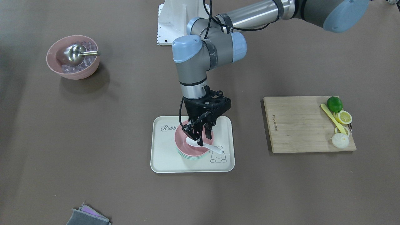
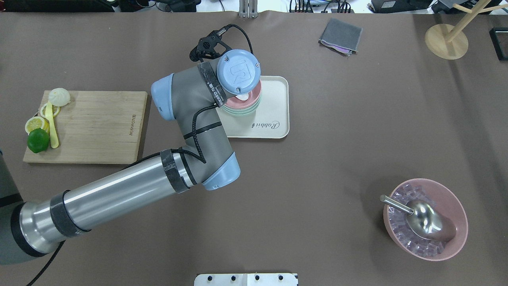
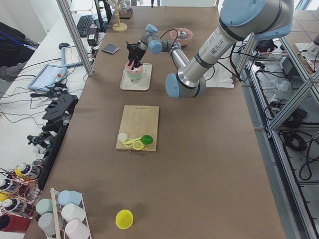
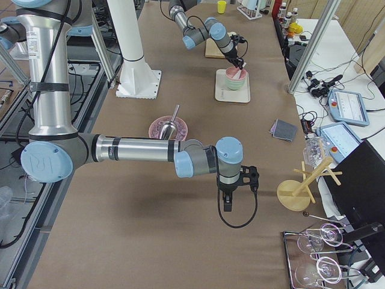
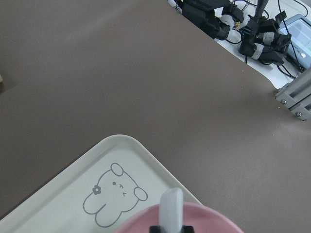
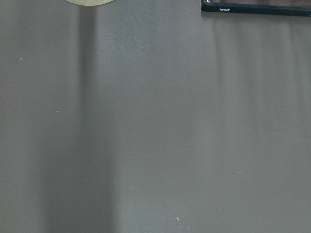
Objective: Stack pink bowl on green and place spoon
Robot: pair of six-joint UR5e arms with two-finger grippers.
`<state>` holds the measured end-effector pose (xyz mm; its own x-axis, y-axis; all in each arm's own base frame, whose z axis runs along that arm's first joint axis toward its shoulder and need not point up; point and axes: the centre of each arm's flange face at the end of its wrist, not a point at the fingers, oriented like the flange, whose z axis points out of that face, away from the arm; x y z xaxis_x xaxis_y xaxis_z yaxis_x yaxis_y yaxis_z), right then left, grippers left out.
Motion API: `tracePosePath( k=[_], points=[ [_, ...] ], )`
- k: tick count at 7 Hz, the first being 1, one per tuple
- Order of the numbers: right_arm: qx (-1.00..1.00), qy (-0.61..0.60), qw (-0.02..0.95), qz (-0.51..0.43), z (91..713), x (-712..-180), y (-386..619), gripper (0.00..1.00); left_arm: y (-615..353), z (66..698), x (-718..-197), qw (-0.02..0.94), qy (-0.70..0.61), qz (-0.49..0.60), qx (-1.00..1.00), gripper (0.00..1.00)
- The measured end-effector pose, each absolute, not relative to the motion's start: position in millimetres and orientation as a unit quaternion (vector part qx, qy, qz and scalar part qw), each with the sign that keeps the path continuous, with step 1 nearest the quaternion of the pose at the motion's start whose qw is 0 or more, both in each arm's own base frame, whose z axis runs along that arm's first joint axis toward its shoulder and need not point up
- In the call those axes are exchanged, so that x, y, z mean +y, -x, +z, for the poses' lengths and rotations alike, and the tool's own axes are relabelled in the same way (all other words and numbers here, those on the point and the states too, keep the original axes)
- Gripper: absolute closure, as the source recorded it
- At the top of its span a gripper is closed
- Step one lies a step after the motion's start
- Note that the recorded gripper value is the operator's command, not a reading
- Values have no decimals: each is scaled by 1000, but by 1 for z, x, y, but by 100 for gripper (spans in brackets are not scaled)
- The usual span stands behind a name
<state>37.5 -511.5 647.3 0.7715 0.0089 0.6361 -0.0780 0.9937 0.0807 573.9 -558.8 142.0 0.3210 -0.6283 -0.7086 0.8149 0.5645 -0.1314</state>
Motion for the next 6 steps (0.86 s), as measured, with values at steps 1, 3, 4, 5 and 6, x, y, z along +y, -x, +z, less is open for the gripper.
tracePosePath(
  k=[1,3,4,5,6],
  points=[
    [-337,-51,940,23,647,-512,-37,0,-572,139,-558,806,-128,-441,372,2],
    [-337,-51,940,23,648,-512,-37,0,-546,139,-537,847,-131,-358,370,2],
    [-337,-51,940,23,648,-512,-37,0,-510,149,-517,877,-134,-289,360,2],
    [-337,-51,940,23,648,-512,-37,0,-459,163,-502,902,-142,-226,340,2],
    [-337,-51,940,23,648,-513,-37,0,-404,178,-499,922,-144,-166,318,2]
  ],
)
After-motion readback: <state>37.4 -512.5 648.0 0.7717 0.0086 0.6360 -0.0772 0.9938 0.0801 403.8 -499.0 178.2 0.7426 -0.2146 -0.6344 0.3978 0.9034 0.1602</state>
